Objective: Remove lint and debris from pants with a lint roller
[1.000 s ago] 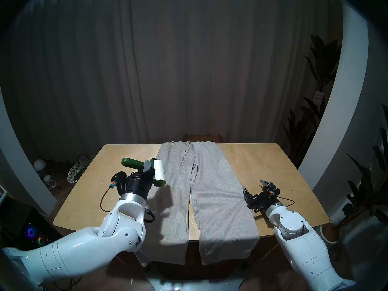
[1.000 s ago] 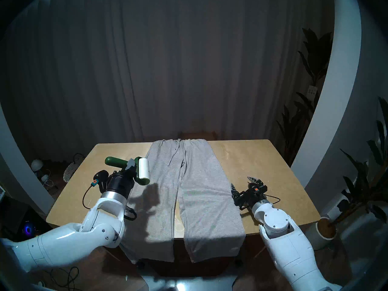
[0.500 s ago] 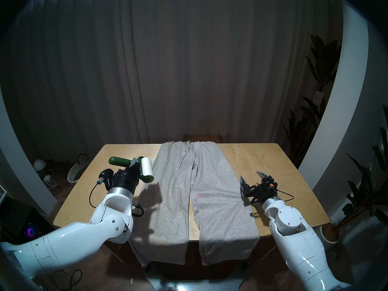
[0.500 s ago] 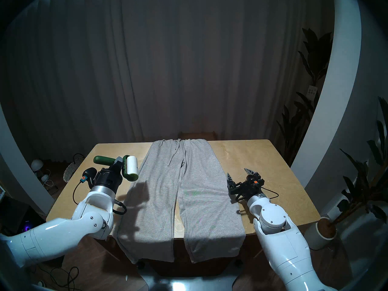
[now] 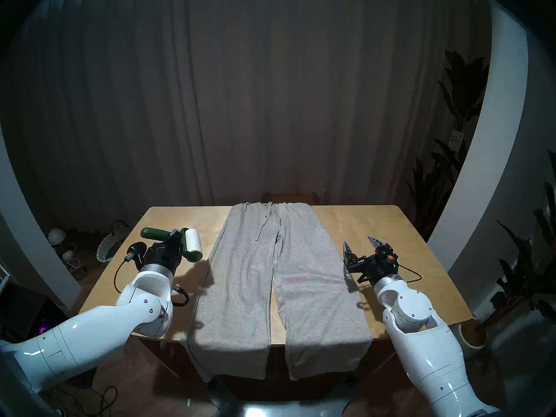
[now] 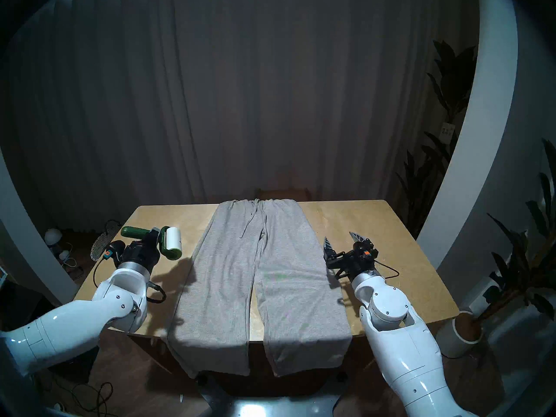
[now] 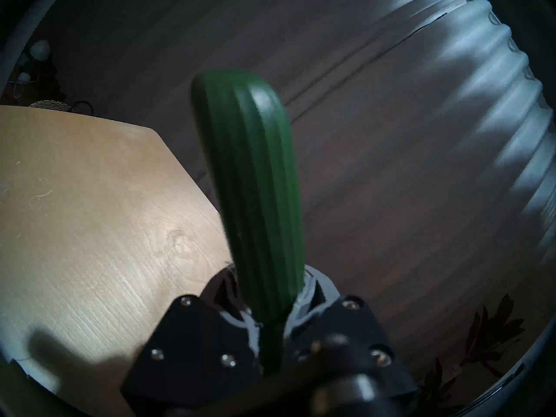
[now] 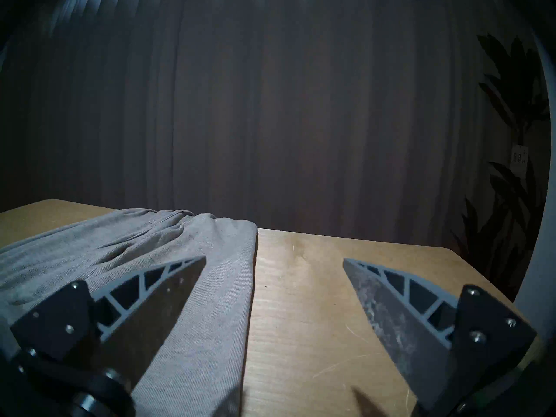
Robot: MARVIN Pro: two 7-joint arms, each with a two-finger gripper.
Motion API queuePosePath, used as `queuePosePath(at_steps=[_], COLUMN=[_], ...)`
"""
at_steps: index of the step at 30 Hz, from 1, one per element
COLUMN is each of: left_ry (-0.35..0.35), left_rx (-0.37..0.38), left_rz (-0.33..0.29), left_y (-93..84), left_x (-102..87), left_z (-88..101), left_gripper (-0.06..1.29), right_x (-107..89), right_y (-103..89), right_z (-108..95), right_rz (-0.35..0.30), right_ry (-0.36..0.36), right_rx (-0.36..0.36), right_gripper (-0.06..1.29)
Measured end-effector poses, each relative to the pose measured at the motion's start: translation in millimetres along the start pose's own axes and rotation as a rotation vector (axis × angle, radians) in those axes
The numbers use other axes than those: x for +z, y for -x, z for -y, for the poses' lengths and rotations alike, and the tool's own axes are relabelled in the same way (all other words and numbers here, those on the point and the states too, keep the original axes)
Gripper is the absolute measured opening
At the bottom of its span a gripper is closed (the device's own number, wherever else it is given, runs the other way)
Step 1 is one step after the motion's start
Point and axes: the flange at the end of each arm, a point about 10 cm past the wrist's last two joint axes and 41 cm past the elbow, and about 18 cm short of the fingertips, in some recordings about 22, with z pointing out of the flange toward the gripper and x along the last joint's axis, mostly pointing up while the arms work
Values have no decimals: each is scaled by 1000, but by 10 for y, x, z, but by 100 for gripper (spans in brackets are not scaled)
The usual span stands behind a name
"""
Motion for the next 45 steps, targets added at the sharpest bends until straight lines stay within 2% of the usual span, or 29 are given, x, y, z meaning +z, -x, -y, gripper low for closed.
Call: queuePosePath(at_steps=[13,28,35,45], left_ry=[-16,-3,31,101], left_rx=[-18,-18,-6,-14], left_rz=[-10,32,57,128], left_y=[-281,-614,-843,-1030], left_x=[194,386,475,531], left_z=[186,376,423,454], left_gripper=[7,7,7,7], right_x=[-1,-8,-20,-38], right_y=[24,29,47,61], right_z=[234,399,417,357], right_rz=[2,1,5,9], right_ry=[-26,-30,-18,16], right_rx=[27,48,55,59], right_gripper=[120,120,120,120])
